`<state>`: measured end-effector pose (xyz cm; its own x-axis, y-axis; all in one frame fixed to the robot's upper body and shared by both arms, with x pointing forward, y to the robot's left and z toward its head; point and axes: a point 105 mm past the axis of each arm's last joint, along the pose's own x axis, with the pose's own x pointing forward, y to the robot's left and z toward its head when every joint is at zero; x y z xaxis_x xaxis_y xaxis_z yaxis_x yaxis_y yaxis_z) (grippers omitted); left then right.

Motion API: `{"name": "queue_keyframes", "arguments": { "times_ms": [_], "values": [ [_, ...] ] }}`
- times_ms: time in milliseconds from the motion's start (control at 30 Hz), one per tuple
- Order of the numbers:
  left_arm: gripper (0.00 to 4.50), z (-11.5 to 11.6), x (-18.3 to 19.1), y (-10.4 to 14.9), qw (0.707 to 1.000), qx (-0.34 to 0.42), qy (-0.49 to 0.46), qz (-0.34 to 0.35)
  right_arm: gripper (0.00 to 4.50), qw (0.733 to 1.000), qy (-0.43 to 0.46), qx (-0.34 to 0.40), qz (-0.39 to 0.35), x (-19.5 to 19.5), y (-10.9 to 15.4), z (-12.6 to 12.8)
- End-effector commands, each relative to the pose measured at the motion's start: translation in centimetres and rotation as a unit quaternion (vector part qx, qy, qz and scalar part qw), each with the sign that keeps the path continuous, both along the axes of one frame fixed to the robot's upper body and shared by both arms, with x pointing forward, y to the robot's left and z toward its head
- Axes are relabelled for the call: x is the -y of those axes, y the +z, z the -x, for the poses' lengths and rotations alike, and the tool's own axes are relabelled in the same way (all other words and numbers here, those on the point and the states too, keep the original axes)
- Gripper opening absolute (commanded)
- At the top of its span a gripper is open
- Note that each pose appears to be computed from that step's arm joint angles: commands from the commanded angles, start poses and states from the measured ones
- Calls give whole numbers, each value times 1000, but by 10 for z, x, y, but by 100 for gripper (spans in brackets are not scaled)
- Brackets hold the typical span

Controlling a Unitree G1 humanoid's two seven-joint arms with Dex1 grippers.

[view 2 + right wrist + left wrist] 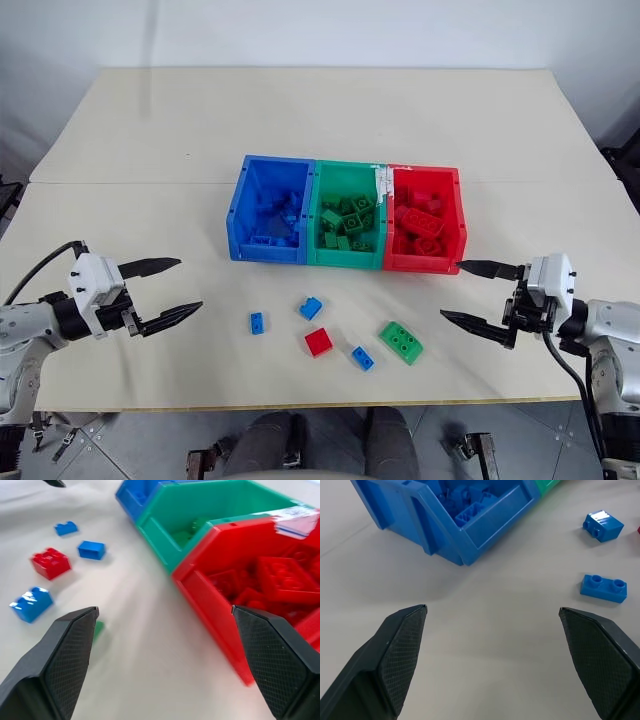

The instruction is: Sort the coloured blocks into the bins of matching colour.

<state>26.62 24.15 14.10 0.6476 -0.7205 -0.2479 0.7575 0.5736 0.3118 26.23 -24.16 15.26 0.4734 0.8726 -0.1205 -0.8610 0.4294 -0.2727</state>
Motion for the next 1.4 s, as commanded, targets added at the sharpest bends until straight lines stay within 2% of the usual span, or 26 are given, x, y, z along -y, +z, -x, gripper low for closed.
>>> {"name": "queue_keyframes", "arguments": {
  "times_ms": [33,133,233,467,600,667,767,867,1033,1267,1400],
  "values": [
    [450,1,10,9,1000,10,-17,2,447,999,-11,25,-19,-1,8,-4],
    [450,4,27,10,999,-5,-46,24,447,1000,-7,17,-20,-2,5,1],
    [450,14,48,3,994,-38,-102,12,447,1000,-21,13,-13,6,3,10],
    [450,21,113,-8,974,-6,-227,-6,447,991,-125,-21,39,72,-15,44],
    [450,25,135,-8,961,11,-277,3,447,986,-150,-37,66,91,-27,63],
    [450,26,136,-7,960,14,-280,7,447,987,-141,-38,66,87,-29,65],
    [450,22,132,-5,962,20,-273,12,447,993,-97,-43,51,62,-29,58],
    [450,21,127,-4,963,32,-268,7,447,993,-43,-92,62,28,-40,55],
    [450,22,120,-3,966,29,-257,13,447,994,15,-97,40,-24,-41,44],
    [450,30,116,0,970,31,-243,12,447,993,2,-108,56,-52,-65,25],
    [450,32,111,1,972,26,-232,13,354,991,15,-119,59,-57,-72,25]
  ]
}}
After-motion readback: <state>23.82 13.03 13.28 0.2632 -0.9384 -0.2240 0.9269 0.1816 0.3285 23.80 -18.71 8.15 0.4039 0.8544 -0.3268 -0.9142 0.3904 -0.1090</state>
